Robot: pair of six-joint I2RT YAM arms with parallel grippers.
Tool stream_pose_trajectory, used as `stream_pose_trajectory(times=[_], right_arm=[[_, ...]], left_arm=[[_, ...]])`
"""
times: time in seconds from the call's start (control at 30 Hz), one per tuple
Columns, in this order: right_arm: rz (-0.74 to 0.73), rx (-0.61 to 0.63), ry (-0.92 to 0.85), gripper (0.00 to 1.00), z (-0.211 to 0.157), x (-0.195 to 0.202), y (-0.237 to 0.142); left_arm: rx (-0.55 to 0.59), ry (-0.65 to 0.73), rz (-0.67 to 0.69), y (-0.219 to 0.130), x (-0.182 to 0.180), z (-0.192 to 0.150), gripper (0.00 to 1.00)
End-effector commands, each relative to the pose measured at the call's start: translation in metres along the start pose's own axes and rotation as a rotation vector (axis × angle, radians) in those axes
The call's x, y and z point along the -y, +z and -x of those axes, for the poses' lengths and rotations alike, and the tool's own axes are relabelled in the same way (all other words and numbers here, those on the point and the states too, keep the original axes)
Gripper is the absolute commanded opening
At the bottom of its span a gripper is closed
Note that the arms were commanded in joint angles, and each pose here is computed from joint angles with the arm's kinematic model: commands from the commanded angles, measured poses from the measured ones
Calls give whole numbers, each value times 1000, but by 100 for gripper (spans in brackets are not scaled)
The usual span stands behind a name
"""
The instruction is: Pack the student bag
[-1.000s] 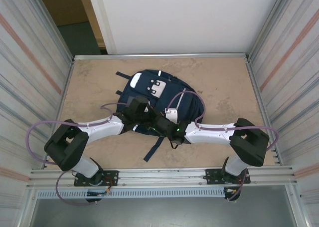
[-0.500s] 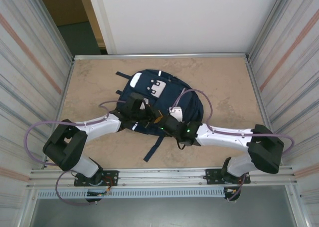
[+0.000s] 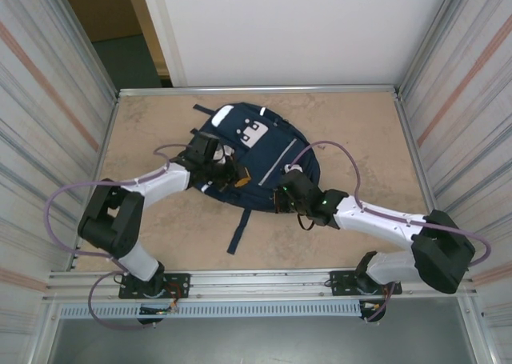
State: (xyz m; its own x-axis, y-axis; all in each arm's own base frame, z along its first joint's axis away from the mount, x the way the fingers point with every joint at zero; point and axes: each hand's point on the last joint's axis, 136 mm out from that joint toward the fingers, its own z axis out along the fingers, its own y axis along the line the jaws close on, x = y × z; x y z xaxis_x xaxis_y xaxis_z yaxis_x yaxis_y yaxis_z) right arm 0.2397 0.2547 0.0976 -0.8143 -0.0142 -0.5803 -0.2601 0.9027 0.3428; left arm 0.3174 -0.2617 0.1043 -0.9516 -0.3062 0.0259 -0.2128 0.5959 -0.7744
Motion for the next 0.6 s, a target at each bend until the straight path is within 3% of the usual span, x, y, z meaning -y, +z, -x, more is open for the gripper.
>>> stream_pose_trajectory(times=[0.0, 0.1, 0.2, 0.37, 0.4, 0.47, 0.57], right_arm=[[136, -167, -51, 0, -28, -27, 10], [204, -200, -98, 0, -28, -56, 18], [179, -189, -112, 0, -23, -58, 21], [179, -156, -122, 1, -14, -48, 18], [174, -151, -117, 15, -11, -43, 17], [169, -143, -88, 30, -3, -36, 14], [170, -110, -67, 41, 11, -32, 11]], left_arm=[[83, 55, 53, -17, -12, 34, 0], [87, 49, 58, -23, -13, 33, 12], [88, 21, 53, -30, -16, 20, 39], [148, 24, 101, -33, -26, -6, 52], [161, 23, 104, -32, -25, -8, 53], [172, 27, 93, -28, -20, -11, 54], [205, 32, 97, -20, -14, -7, 54]])
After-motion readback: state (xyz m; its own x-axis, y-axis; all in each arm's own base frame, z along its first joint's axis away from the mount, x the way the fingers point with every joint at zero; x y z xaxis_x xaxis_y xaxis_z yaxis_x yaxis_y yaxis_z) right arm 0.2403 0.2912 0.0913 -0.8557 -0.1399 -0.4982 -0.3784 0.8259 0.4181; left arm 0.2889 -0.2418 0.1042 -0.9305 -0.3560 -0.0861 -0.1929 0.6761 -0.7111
